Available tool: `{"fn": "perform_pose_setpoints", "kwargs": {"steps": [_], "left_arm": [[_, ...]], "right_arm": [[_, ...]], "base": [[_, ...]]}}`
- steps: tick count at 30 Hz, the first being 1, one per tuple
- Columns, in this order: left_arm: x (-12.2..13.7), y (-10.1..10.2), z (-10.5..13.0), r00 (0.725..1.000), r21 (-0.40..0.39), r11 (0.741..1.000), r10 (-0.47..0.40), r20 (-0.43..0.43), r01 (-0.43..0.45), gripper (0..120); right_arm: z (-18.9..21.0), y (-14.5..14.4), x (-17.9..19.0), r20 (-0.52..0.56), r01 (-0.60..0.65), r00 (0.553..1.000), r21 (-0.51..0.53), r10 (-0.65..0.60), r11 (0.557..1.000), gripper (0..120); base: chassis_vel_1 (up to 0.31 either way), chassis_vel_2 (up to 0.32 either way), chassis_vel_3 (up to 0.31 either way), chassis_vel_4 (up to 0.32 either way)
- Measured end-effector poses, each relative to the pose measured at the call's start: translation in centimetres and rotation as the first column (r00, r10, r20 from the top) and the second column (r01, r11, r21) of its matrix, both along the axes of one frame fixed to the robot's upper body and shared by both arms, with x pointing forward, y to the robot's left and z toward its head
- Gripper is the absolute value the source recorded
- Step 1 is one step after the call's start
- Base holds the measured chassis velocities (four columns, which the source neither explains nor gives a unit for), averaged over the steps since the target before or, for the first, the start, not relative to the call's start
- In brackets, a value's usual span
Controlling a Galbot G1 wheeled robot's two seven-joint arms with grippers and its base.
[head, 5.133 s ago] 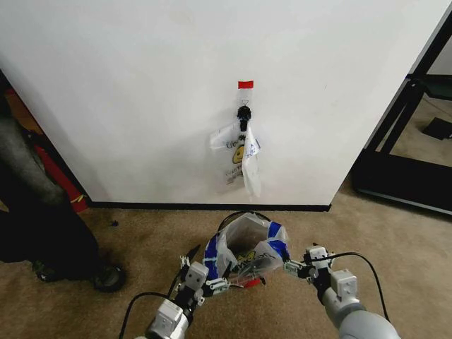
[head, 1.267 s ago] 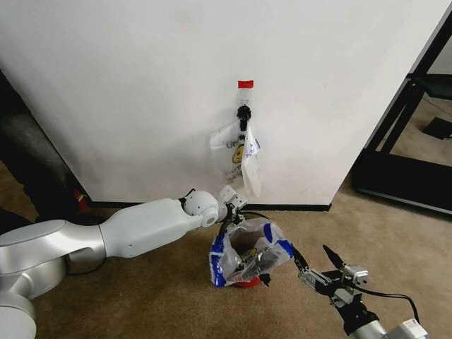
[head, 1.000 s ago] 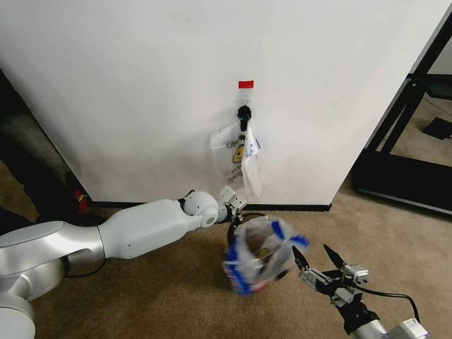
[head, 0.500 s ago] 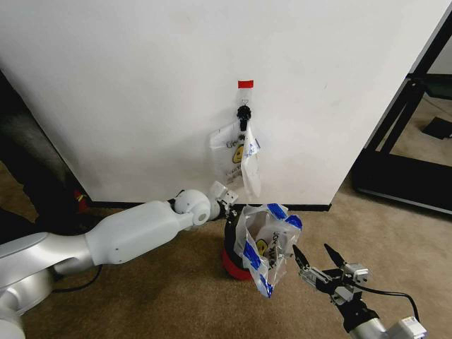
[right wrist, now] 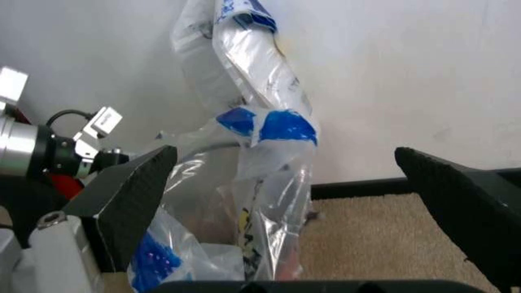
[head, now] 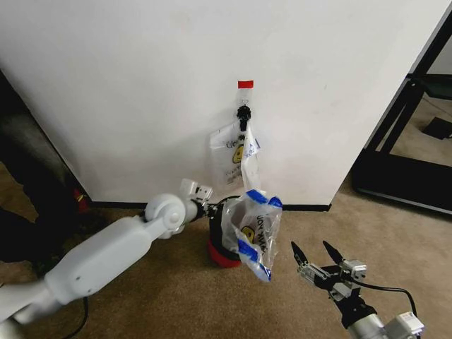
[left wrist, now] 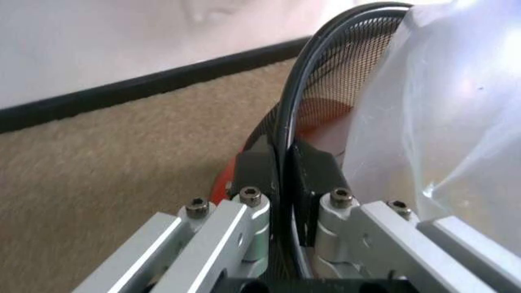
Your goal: Pick up the garbage bag from the wall and place it over the trash bin.
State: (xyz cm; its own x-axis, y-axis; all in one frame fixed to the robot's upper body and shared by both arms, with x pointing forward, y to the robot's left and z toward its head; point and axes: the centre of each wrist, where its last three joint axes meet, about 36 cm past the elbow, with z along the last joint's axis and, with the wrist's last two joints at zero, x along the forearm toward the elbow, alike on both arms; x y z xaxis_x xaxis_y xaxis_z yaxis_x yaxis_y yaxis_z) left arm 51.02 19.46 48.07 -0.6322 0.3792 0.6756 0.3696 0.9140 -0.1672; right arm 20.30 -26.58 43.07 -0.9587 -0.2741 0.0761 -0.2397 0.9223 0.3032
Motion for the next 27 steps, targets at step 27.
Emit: {"fn": "perform_pose_setpoints", "kwargs": {"steps": [27], "left_arm": [[-5.9, -0.5, -1.3, 0.978, -0.136, 0.971, 0.184, -0.101, -0.196, 4]], "right_arm": [[0.3, 1.4, -0.4, -0.025, -0.012, 1.0, -0.013, 0.012, 1.0, 100]], "base": [[0.0, 0.0, 0.0, 0.0]]}}
